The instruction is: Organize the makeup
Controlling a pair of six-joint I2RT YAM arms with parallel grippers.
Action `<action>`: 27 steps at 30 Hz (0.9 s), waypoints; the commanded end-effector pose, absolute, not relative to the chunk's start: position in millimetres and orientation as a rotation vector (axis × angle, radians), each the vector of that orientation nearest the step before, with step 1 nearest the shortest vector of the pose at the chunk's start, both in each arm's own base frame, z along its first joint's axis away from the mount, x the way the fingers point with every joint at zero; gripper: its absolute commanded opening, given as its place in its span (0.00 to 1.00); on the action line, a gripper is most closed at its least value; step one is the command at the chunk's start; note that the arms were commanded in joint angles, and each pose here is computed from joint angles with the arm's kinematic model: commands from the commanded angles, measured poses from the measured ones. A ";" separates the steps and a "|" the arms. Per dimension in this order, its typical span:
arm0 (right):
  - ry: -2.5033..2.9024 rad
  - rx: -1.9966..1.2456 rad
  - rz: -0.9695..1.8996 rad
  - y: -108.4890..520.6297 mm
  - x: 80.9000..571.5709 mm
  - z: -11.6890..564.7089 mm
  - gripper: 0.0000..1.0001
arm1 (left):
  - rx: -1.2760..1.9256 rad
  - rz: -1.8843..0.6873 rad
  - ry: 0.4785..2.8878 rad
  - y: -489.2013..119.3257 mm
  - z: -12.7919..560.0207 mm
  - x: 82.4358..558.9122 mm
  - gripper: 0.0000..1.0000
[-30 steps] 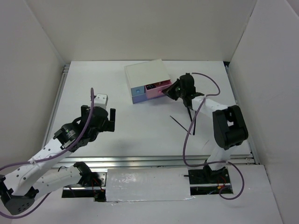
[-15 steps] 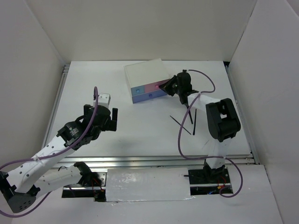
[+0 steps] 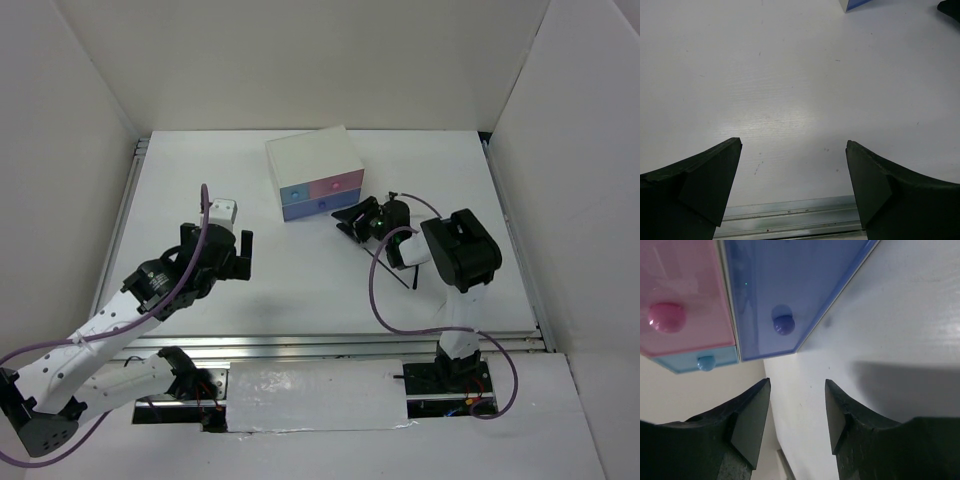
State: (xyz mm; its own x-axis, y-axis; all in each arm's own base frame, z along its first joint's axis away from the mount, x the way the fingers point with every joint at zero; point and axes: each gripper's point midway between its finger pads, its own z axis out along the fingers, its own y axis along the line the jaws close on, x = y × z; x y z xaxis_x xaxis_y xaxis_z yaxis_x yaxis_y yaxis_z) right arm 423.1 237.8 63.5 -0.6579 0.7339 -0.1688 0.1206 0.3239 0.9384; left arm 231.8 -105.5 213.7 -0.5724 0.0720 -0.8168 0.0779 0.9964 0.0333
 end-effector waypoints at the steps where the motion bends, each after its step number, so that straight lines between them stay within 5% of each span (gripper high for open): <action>1: 1.875 0.661 1.536 259.4 435.0 92.0 0.56 | 0.116 -0.023 2.162 -108.4 215.9 235.6 0.99; 27: 1.973 0.716 1.526 280.1 467.3 66.9 0.52 | 0.158 -0.068 2.162 -116.6 215.8 234.8 0.99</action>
State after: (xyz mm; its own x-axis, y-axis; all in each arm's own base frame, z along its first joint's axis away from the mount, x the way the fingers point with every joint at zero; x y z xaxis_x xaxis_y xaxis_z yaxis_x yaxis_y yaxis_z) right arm 465.8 273.9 78.0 -0.7028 0.7040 -0.1022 0.0588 0.2007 0.9779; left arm 229.6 -112.6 208.4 -0.5846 0.0945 -0.8058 0.1265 0.9917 0.0245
